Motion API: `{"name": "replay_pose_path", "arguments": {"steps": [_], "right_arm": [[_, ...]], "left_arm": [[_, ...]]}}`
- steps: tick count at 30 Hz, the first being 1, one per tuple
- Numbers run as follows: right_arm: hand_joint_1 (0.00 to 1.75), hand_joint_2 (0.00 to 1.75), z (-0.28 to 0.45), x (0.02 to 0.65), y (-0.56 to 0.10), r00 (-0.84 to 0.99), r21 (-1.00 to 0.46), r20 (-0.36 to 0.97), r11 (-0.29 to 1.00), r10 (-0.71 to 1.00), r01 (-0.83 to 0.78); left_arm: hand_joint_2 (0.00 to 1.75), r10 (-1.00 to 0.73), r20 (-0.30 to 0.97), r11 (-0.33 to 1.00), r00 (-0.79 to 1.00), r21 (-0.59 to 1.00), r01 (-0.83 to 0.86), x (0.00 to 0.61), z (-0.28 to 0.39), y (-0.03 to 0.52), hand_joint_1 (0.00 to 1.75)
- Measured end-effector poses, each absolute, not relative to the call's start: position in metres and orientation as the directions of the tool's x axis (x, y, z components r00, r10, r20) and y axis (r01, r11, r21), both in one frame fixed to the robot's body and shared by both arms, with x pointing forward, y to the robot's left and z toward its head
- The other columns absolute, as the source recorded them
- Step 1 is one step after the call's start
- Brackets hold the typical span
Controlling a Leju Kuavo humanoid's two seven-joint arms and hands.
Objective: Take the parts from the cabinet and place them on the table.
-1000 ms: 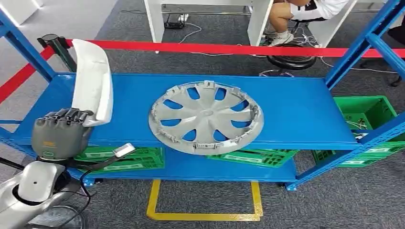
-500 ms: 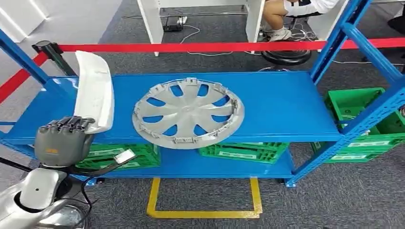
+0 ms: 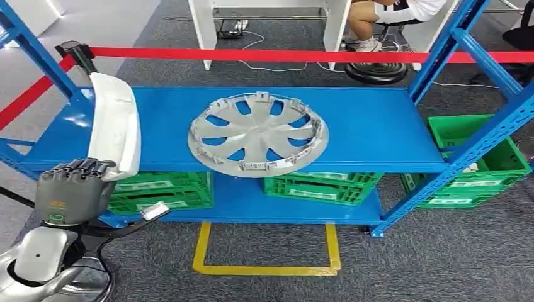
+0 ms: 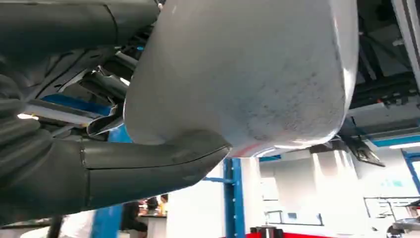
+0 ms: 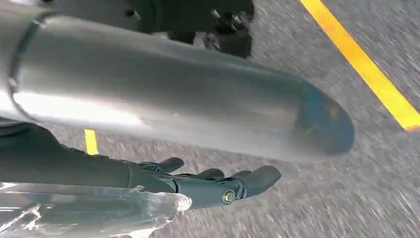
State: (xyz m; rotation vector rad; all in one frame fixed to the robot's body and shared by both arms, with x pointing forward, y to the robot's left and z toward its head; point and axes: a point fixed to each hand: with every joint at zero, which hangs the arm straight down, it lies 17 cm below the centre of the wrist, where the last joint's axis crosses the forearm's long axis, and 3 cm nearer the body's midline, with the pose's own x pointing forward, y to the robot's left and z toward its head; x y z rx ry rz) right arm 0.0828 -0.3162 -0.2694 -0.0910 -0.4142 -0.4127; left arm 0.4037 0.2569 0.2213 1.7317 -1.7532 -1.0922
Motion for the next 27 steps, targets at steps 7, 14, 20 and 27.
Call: {"name": "replay_pose_path", "arguments": {"steps": [7,14,20,27], "right_arm": [[0.0,0.0,-0.269,0.086,-0.317,0.832,-0.004,0.414,0.913,-0.369,0.407],[0.0,0.0,-0.269,0.087,-0.318,0.835,-0.014,0.412,0.914,-0.365,0.406],[0.0,0.0,-0.269,0.088,-0.318,0.838,-0.018,0.411,0.915,-0.36,0.402],[0.0,0.0,-0.269,0.089,-0.31,0.84,-0.015,0.417,0.922,-0.346,0.387]], "left_arm": [[1.75,-0.973,-0.201,-0.091,-0.117,0.793,-0.602,0.399,0.213,0.258,1.68],[1.75,-0.973,-0.202,-0.099,-0.107,0.796,-0.598,0.397,0.21,0.267,1.68],[1.75,-0.974,-0.2,-0.102,-0.102,0.8,-0.591,0.394,0.207,0.273,1.68],[1.75,-0.942,-0.276,-0.099,-0.193,0.775,-0.624,0.367,0.208,0.277,1.68]]}}
